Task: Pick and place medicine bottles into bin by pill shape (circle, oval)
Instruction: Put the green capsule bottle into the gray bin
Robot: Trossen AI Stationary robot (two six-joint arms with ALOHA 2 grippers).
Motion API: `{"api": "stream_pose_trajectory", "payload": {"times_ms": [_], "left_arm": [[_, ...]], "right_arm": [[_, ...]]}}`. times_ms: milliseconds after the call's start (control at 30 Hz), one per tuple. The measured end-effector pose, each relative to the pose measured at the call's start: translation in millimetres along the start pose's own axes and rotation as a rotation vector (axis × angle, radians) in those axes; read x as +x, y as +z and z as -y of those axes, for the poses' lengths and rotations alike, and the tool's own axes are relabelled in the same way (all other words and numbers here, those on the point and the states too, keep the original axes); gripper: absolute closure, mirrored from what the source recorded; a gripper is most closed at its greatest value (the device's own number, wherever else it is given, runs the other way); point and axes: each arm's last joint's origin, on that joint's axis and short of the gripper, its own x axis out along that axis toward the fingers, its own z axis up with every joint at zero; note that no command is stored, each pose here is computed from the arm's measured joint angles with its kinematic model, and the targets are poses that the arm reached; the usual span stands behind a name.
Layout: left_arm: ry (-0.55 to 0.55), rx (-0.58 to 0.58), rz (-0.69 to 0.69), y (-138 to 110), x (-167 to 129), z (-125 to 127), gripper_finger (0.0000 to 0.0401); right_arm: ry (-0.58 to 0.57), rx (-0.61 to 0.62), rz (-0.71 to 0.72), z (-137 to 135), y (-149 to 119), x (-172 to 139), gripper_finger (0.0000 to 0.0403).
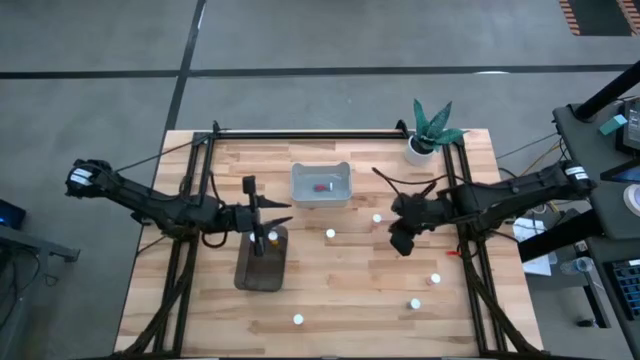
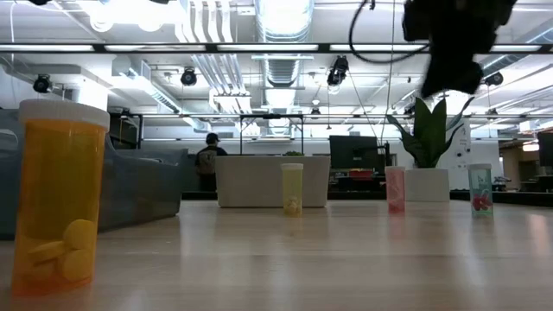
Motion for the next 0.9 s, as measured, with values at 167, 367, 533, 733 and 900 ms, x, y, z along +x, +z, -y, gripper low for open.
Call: {"api": "stream_pose_trajectory", "payload": {"times_ms": [167, 367, 533, 733, 900], "left_arm": [[-0.003, 0.003, -0.006, -2, -1, 1, 0.0293], [-0.004, 0.001, -0.006, -2, -1, 1, 0.0293], [-0.005, -0.001, -0.008, -2, -1, 1, 0.0293], [-0.006, 0.0, -0.009, -2, -1, 1, 0.0293], [-0.006, -0.001, -0.009, -2, -1, 1, 0.0293]], "right_arm": [[-0.199, 0.16, -0.188, 7, -7, -4, 0.0355], [-0.273, 0.265, -0.229, 9, -10, 2, 0.0338], [-0.321, 0.299, -0.251, 9, -11, 11, 0.0286], [-0.4, 0.311, -0.291, 11, -10, 30, 0.0219], [-0.442, 0.304, -0.334, 14, -9, 43, 0.0183]]}}
